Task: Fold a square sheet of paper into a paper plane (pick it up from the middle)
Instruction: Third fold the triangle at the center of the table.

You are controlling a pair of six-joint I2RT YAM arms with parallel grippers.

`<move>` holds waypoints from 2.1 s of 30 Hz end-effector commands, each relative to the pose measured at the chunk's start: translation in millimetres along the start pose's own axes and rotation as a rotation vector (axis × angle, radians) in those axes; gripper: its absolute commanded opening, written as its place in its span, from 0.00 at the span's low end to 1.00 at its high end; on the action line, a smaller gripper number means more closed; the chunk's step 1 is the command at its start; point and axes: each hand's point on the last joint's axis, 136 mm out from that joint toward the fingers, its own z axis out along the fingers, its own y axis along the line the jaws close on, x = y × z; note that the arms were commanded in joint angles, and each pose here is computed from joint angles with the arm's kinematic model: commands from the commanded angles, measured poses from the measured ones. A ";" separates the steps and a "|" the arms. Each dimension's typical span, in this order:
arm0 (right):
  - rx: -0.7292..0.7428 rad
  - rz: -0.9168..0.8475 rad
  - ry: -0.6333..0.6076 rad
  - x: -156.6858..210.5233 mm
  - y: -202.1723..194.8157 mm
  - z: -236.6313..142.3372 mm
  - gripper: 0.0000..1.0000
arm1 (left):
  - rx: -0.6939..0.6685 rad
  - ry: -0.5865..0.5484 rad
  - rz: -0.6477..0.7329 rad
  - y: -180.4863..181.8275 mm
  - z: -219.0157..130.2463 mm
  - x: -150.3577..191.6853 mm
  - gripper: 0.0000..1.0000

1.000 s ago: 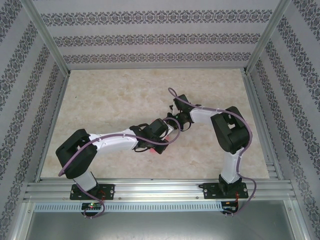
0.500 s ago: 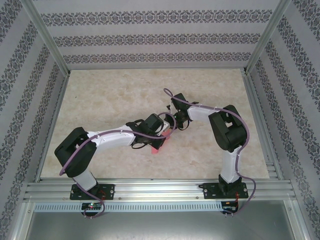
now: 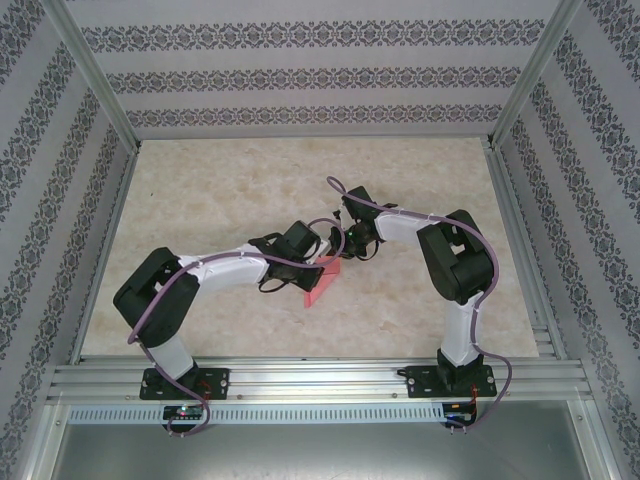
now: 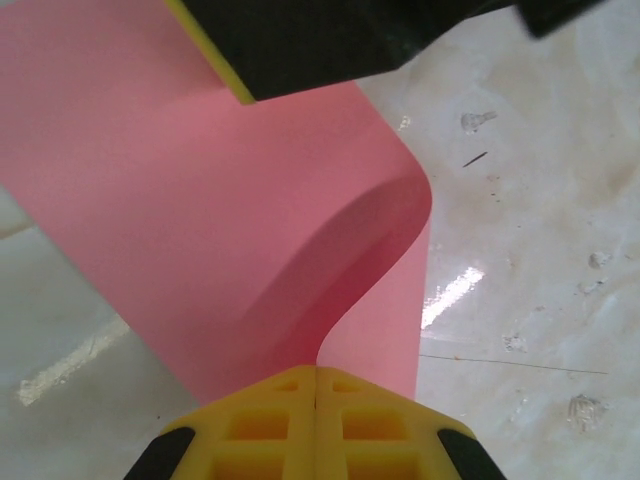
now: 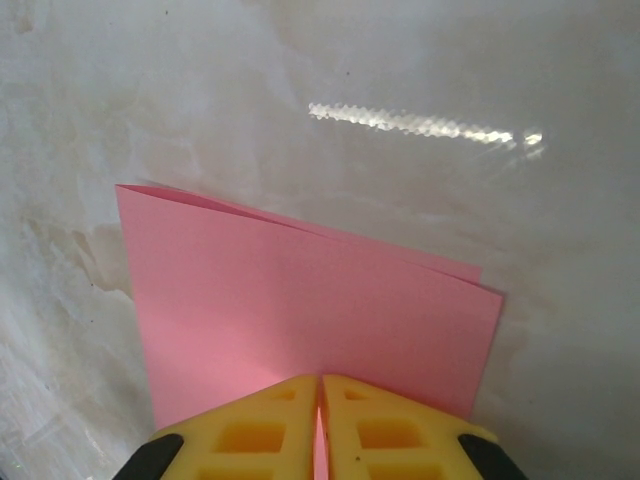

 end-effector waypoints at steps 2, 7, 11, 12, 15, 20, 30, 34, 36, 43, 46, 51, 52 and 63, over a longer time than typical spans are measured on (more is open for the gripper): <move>0.044 0.026 0.035 10.3 -11.1 10.6 0.12 | 0.016 -0.026 0.034 0.7 4.1 -16.4 0.00; 0.037 0.032 0.029 9.0 -9.7 10.5 0.12 | 0.000 -0.010 0.041 4.8 9.7 -16.6 0.01; 0.036 0.036 0.029 9.0 -9.9 11.2 0.13 | -0.021 -0.007 0.041 8.7 11.4 -15.1 0.01; 0.036 0.037 0.028 8.7 -10.5 11.2 0.13 | -0.023 -0.011 0.041 9.9 10.8 -15.8 0.01; 0.037 0.041 0.029 8.9 -11.2 10.9 0.13 | -0.030 -0.009 0.037 12.1 10.4 -14.8 0.01; 0.038 0.042 0.029 9.4 -12.1 10.9 0.13 | -0.043 -0.004 0.025 17.2 11.6 -11.8 0.01; 0.036 0.046 0.024 8.2 -12.1 10.2 0.14 | -0.048 0.014 0.003 19.8 15.9 -5.3 0.01; 0.036 0.047 0.026 8.3 -12.1 10.3 0.14 | -0.069 0.027 -0.010 24.0 15.8 -0.8 0.02; 0.037 0.048 0.025 7.7 -12.4 10.7 0.14 | -0.065 0.025 -0.015 23.4 16.2 -0.4 0.02; 0.039 0.061 0.018 7.3 -13.9 11.0 0.13 | -0.061 0.013 -0.029 22.9 13.0 1.1 0.02; 0.041 0.063 0.019 7.8 -14.7 11.7 0.13 | -0.064 0.006 -0.027 23.4 12.9 -1.5 0.02; 0.033 0.068 0.019 8.6 -14.6 13.0 0.13 | -0.066 -0.003 -0.024 23.1 14.0 -5.8 0.02; 0.033 0.069 0.018 8.5 -14.4 12.8 0.13 | -0.071 -0.002 -0.023 24.0 14.4 -5.8 0.02; 0.032 0.071 0.018 8.7 -14.6 12.8 0.13 | -0.065 0.012 -0.005 23.6 18.7 -6.4 0.04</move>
